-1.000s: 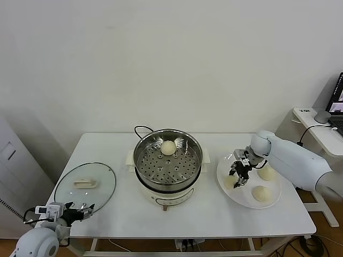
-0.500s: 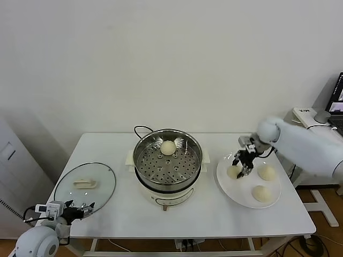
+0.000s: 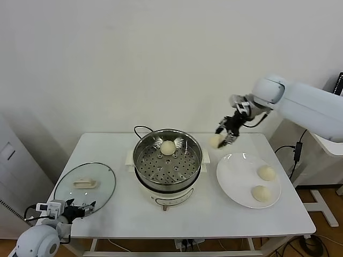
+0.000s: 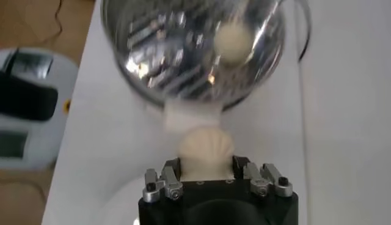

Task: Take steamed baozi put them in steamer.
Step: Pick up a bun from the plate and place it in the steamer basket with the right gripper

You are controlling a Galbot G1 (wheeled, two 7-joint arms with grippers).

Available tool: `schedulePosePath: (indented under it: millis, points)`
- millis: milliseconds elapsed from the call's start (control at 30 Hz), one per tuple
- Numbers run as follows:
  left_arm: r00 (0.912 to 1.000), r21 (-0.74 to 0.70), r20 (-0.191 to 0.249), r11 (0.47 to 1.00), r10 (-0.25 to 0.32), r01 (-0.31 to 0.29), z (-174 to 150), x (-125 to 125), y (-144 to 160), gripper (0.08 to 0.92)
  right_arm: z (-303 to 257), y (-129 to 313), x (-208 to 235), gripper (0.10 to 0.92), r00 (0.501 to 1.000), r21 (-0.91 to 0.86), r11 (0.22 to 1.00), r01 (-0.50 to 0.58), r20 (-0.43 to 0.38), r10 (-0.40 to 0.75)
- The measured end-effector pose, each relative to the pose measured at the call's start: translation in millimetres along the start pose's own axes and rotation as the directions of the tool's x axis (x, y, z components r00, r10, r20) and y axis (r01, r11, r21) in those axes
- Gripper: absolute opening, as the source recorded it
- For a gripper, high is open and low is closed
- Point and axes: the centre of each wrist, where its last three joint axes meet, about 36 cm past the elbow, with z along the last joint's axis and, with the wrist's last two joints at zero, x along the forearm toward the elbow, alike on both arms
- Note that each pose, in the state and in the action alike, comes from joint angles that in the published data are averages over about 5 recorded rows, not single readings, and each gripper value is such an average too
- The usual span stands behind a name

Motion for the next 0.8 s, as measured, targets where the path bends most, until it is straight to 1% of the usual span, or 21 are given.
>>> schedulePosePath:
  millis: [167, 433, 600, 800]
  points:
    - [1.0000, 0.000, 0.002, 1.000, 0.001, -0.001, -1, 0, 0, 0.823, -39, -4, -17, 0.526, 0.999, -0.009, 1.000, -0.015, 0.043, 0.016]
    - [1.0000, -0.005, 0.000, 1.000, -0.001, 0.001, 0, 2, 1, 0.823, -90, 0, -73, 0.526, 0.997, -0.030, 1.000, -0.009, 0.080, 0.011]
    - [1.0000, -0.006, 0.002, 1.000, -0.004, 0.004, -1, 2, 3, 0.823, -111, 6, -106, 0.526, 0.996, -0.044, 0.999, -0.011, 0.082, 0.015]
    - [1.0000, -0.004, 0.006, 1.000, -0.006, 0.006, -1, 4, 4, 0.823, -129, 13, -143, 0.524, 0.998, -0.056, 0.998, -0.024, 0.062, 0.027]
